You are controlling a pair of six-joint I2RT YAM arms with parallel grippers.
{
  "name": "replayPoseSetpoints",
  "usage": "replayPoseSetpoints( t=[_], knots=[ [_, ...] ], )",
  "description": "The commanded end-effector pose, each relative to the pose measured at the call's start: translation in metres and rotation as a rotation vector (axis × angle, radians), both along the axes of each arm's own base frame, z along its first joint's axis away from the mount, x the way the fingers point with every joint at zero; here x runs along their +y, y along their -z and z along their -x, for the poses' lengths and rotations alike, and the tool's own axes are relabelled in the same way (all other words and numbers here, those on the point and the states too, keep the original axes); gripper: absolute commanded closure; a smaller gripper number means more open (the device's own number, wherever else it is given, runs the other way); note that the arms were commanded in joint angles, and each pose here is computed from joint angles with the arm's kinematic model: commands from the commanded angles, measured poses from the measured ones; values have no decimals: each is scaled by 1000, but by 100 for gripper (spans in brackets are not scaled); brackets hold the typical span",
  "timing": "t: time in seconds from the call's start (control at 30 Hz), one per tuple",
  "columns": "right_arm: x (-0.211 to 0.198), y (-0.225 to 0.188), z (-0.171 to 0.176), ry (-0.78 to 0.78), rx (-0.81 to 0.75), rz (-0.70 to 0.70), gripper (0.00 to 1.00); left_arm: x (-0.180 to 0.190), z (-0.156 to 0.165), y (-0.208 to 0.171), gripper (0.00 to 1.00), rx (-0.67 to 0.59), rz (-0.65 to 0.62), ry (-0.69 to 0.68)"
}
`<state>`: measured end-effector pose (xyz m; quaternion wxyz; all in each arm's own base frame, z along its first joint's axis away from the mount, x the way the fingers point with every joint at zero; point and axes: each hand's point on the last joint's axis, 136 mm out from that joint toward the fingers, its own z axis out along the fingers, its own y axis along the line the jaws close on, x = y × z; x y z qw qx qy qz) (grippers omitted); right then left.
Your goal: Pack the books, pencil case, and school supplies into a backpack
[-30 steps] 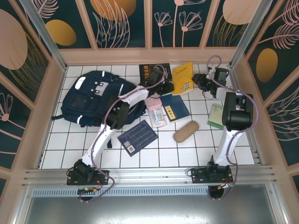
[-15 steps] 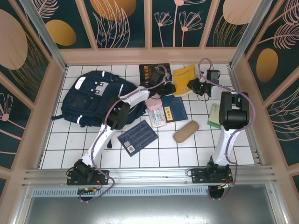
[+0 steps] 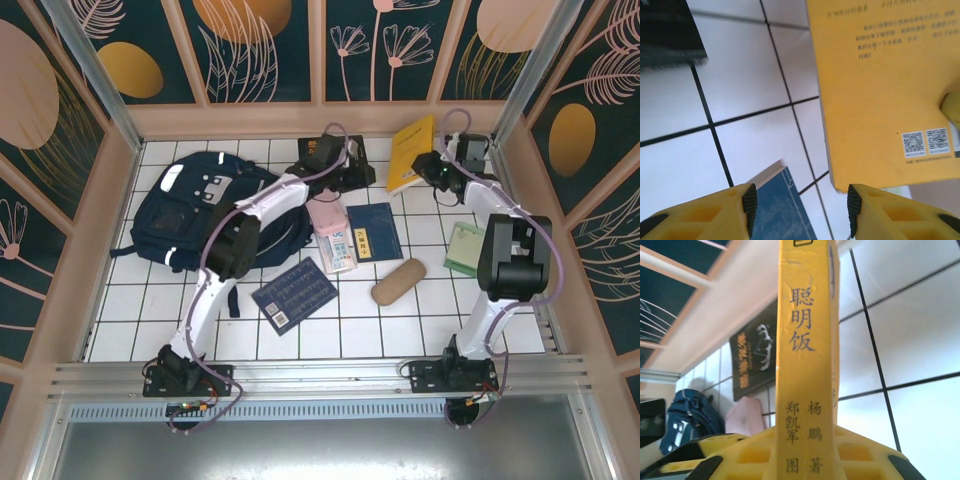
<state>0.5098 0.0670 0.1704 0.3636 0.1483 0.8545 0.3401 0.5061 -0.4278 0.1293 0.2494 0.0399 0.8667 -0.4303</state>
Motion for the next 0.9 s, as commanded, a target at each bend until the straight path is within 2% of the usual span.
replayPoseSetpoints(
  t=[0.0,0.23,0.47,0.73,0.87],
  knots=[
    [6,-48,8,-27,-115,-33,100,33,-5,-48,46,-91,-23,-50],
    [26,-71,36,-84,-173,-95,100,109,14,-43,43,-90,-251,-153],
    [61,-83,69,-158,-234,-147,100,152,42,-40,41,-52,-360,-214],
    [94,-84,98,-218,-242,-166,100,240,86,9,44,23,-861,-213],
    [100,-84,105,-223,-249,-173,100,266,101,25,44,36,-1004,-193]
  ],
)
